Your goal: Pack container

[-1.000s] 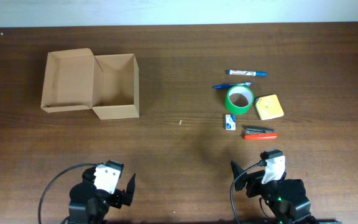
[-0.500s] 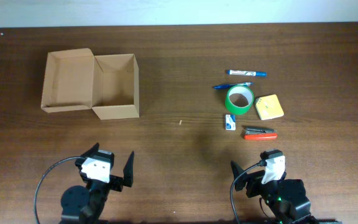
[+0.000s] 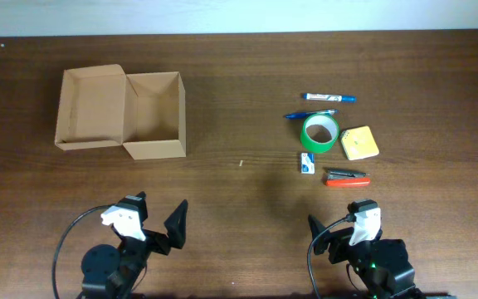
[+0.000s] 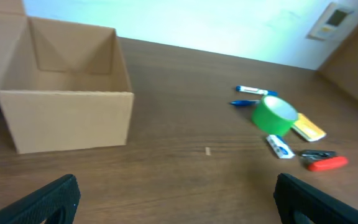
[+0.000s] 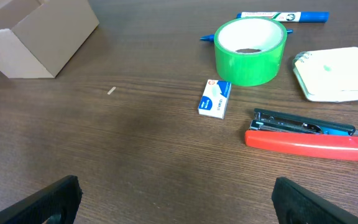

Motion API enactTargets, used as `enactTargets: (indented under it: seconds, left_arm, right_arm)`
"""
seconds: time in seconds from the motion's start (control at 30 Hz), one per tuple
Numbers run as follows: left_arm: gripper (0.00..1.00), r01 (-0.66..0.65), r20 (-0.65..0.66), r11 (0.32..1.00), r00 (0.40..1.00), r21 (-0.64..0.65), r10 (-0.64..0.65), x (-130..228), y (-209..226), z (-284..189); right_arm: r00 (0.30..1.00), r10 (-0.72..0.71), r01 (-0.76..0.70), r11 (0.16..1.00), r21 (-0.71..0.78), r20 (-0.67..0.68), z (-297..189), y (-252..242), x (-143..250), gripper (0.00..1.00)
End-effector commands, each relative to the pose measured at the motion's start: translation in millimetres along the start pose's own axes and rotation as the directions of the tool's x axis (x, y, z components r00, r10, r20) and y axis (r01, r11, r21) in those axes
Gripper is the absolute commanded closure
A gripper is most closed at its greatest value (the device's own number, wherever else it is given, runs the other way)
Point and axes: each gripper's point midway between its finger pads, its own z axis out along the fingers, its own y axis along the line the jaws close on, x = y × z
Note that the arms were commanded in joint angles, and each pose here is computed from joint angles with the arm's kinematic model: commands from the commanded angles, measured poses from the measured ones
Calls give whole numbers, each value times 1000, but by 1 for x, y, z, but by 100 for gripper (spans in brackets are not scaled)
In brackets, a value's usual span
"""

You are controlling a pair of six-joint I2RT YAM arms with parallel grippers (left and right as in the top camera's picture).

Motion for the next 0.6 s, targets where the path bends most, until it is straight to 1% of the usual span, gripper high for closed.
enactTargets:
  seconds: [0.0, 0.1, 0.23, 0.37, 0.53, 0.57]
  left_arm:
    - [0, 40, -19, 999, 999, 20, -40, 4, -2, 2]
    - [0, 48, -36, 998, 998, -45, -49, 7, 10, 6]
    - [1, 45, -65, 981, 996, -189, -58, 5, 34, 10]
    - [0, 22, -96, 951, 994, -308, -54, -12, 52, 15]
    - [0, 0, -170, 915, 983, -404, -75, -34, 66, 33]
    - [0, -21, -192, 912, 979, -409, -64, -37, 68, 38]
  right_arm:
    - [1000, -3, 3, 1000, -15, 4, 0, 3, 1, 1]
    - [1000, -3, 3, 1000, -15, 4, 0, 3, 1, 1]
    - [1000, -3, 3, 1000, -15, 4, 0, 3, 1, 1]
    - [1000, -3, 3, 1000, -15, 4, 0, 3, 1, 1]
    - [1000, -3, 3, 1000, -15, 4, 0, 3, 1, 1]
    - [1000, -3, 3, 1000, -15, 4, 0, 3, 1, 1]
